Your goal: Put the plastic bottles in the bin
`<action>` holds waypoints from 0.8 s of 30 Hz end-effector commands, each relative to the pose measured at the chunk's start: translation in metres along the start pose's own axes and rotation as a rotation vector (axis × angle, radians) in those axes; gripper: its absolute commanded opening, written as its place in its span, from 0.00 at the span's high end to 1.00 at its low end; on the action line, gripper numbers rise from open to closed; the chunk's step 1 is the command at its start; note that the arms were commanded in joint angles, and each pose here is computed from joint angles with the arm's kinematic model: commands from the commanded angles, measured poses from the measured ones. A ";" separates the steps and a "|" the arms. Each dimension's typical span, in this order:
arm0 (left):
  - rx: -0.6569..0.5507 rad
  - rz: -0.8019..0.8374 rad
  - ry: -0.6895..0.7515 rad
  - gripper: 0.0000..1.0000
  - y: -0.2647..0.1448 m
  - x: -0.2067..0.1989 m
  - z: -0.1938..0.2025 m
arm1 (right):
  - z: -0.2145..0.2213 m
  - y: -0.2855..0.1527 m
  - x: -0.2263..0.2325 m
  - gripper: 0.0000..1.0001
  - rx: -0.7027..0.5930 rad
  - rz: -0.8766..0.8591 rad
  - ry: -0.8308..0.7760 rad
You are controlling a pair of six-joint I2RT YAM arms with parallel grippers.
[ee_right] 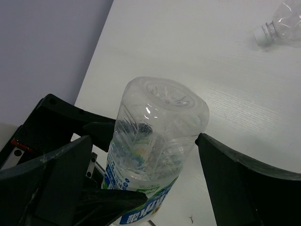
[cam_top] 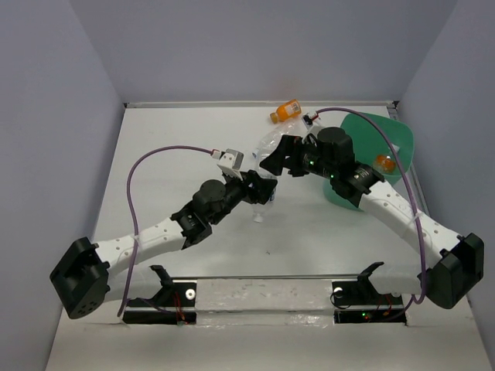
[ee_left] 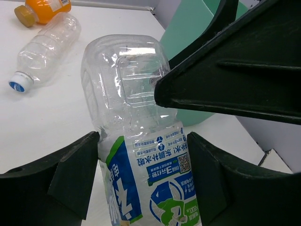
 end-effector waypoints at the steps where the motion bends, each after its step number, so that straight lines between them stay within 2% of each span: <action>1: -0.159 0.244 -0.021 0.51 -0.019 -0.058 -0.056 | -0.008 0.002 0.004 0.00 -0.051 -0.008 -0.018; 4: -0.167 0.302 -0.029 0.51 -0.026 -0.070 -0.062 | -0.006 0.004 0.007 0.00 -0.039 -0.028 -0.013; 12: -0.187 0.415 -0.055 0.51 -0.038 -0.092 -0.078 | -0.009 -0.004 0.045 0.02 -0.045 -0.242 -0.012; 14: -0.191 0.403 -0.052 0.48 -0.037 -0.090 -0.078 | -0.015 -0.011 0.053 0.11 -0.062 -0.263 -0.003; 15: -0.194 0.383 -0.051 0.45 -0.036 -0.087 -0.078 | -0.019 -0.014 0.055 0.24 -0.076 -0.263 0.000; 16: -0.198 0.369 -0.042 0.36 -0.034 -0.085 -0.080 | -0.024 -0.020 0.057 0.34 -0.103 -0.261 -0.003; 17: -0.185 0.341 -0.035 0.32 -0.031 -0.081 -0.077 | -0.029 -0.022 0.053 0.51 -0.130 -0.224 0.002; 20: -0.169 0.301 -0.007 0.13 -0.028 -0.074 -0.074 | -0.053 -0.033 0.047 0.60 -0.210 -0.141 -0.016; 23: -0.158 0.237 0.028 0.05 -0.029 -0.061 -0.071 | -0.084 -0.051 0.036 0.62 -0.283 -0.071 -0.038; 24: -0.167 0.211 0.036 0.04 -0.032 -0.056 -0.072 | -0.109 -0.063 0.027 0.63 -0.345 -0.038 -0.038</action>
Point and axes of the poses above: each gripper's point midway between its finger pads, its own y axis out along the fingers, its own x axis along the line the jaws close on, z = x × y, the point moved 1 cm from there along -y, back along the fingers, and after that the axes turned 2 degrees about y, right-handed, at the moved point
